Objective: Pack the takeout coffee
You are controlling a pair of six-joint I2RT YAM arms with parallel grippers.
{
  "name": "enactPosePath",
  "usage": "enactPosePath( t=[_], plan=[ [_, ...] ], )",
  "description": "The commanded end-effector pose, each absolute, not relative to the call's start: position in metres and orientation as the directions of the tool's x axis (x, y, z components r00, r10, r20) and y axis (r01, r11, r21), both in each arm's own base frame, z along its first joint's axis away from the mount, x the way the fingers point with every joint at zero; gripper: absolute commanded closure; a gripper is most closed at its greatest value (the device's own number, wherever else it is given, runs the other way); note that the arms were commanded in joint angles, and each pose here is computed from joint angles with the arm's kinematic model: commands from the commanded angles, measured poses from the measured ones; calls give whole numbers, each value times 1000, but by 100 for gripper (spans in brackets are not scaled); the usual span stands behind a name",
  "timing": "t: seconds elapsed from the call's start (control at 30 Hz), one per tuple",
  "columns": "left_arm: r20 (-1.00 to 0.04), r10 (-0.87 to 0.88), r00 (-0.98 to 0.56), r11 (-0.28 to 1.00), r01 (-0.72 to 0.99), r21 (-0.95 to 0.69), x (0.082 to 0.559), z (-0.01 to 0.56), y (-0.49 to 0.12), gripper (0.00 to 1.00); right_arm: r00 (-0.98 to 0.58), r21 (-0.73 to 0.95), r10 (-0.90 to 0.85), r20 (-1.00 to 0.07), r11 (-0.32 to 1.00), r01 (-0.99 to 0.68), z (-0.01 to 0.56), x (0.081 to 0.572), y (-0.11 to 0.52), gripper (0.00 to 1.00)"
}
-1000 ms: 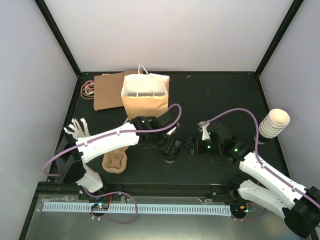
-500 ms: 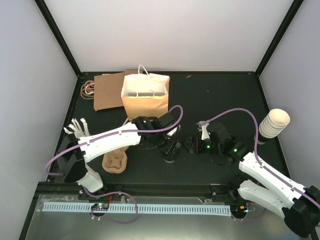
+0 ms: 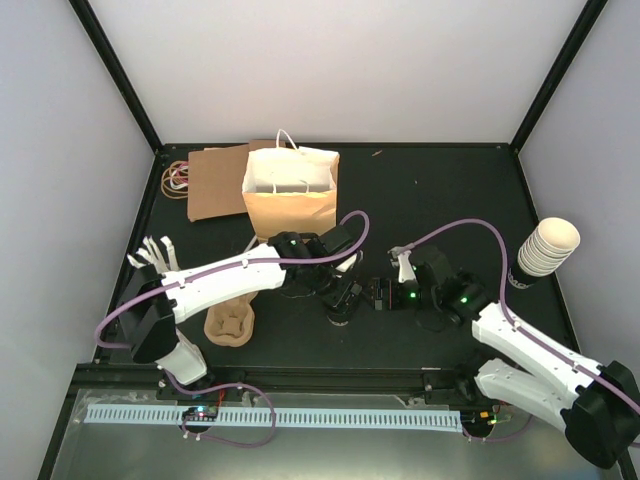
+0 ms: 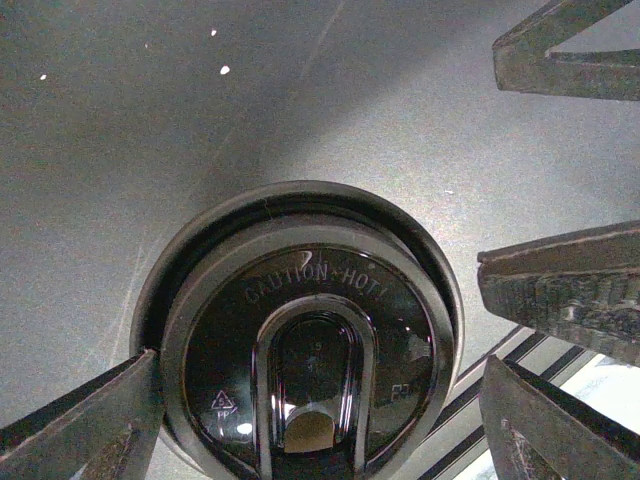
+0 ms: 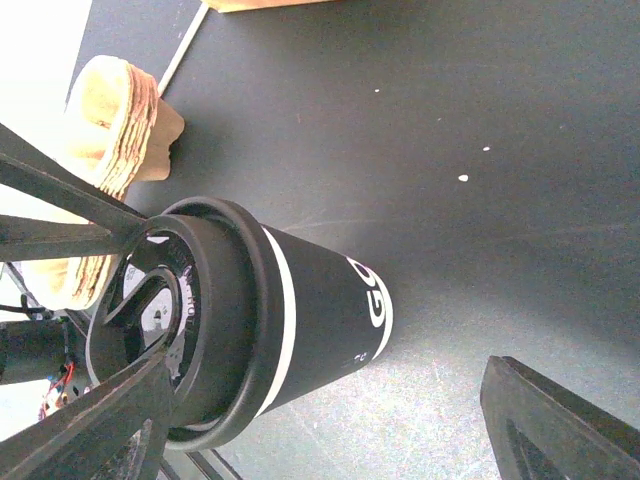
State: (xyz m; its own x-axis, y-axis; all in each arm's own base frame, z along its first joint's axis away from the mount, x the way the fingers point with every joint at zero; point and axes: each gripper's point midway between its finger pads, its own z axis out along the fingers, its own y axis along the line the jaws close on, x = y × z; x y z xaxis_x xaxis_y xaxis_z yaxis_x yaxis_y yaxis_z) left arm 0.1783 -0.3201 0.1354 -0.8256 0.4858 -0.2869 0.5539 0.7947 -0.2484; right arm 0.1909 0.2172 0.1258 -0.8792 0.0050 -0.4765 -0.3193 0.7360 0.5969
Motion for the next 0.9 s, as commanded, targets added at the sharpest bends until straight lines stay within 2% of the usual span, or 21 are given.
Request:
enactPosePath(
  t=[0.0,0.2,0.5,0.67,0.87],
  plan=[
    [-283,481,-830,794,549,-262,181,141,-326,12,-880,629,14,-476,705,-329,129,191,223,14],
    [-284,476,-833,800,544,-253,183,142,-325,17,-888,636,9,-459,702,-321,127,189,224,15],
    [-265,482,-835,817,537,-209,184,136,-318,20,-901,653,82,-426,718,-243,113,186,214,27],
    [-271,482,-833,819,538,-199,185,137,-317,9,-903,666,88,-420,705,-241,111,183,214,28],
    [-282,490,-825,814,548,-192,186,141,-319,10,-915,680,61,-399,689,-251,108,181,221,29]
  ],
)
